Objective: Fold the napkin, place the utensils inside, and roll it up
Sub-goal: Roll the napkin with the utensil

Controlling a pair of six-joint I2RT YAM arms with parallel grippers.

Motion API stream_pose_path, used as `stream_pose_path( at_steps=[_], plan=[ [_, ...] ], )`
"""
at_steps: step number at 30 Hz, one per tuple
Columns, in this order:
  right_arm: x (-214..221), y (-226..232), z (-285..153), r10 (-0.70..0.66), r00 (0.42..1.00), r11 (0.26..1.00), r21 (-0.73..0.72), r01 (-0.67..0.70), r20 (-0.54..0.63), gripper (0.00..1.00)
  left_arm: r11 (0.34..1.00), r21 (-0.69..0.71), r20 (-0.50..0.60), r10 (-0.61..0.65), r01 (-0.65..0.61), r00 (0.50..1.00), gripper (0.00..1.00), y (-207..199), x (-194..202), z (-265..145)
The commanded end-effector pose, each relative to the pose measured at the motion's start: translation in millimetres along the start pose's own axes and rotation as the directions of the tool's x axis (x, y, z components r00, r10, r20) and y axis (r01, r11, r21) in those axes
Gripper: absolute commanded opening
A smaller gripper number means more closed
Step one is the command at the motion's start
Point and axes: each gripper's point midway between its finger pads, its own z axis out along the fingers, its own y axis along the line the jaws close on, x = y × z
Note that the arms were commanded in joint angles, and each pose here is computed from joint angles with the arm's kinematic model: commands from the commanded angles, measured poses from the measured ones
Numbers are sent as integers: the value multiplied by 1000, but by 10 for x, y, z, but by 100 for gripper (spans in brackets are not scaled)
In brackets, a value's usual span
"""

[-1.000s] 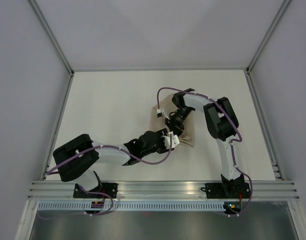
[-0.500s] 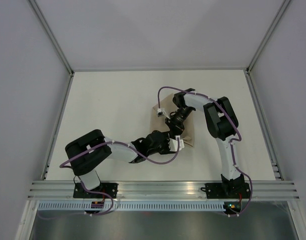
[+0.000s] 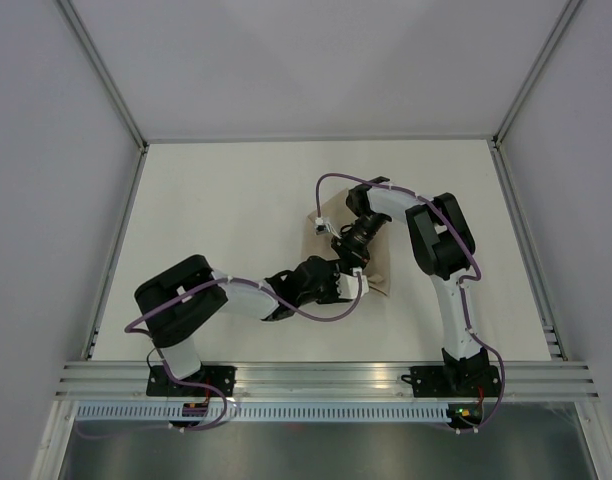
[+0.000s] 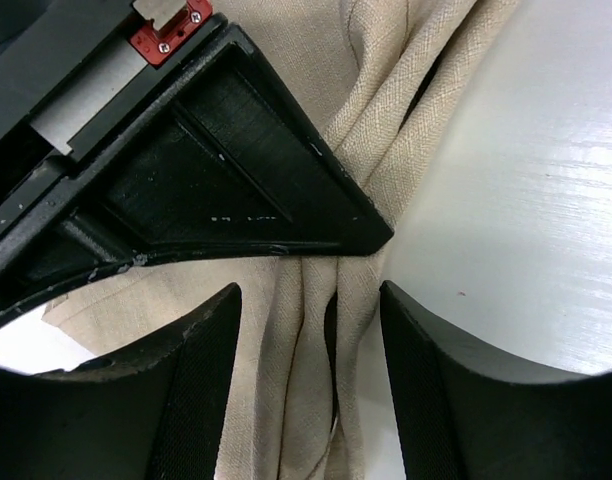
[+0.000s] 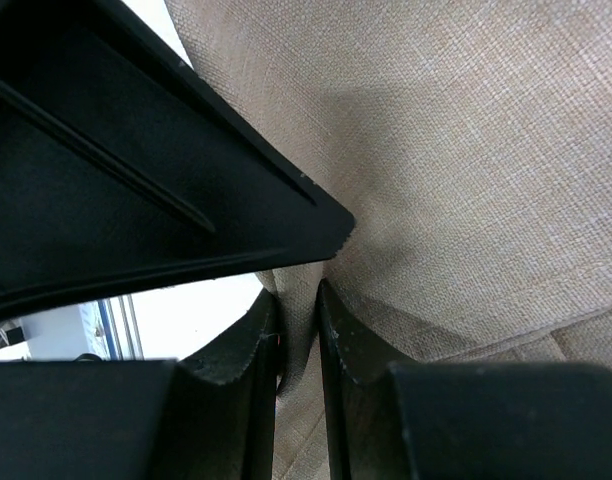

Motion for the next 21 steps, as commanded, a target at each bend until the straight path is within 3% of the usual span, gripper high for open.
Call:
stream_pose_path(
  at_steps=[1,5,17,21],
  plan=[
    [362,-439,141,-46,989,995,77,58,-143,6,998,40,-33,56,-55,998,62,-3,32,67],
    [364,-441,143,-45,989,996,75,56,-144,6,996,79,-67,51,-46,996,55,-61,78,116],
    [354,-432,129,-39,990,995,82,50,-137,6,963,247,-176,-62,105,982,3,-299,148,128],
    [298,-392,80,-43,992,992,110,56,-115,16,943,292,-191,-105,159,976,2,-359,133,122]
  ],
)
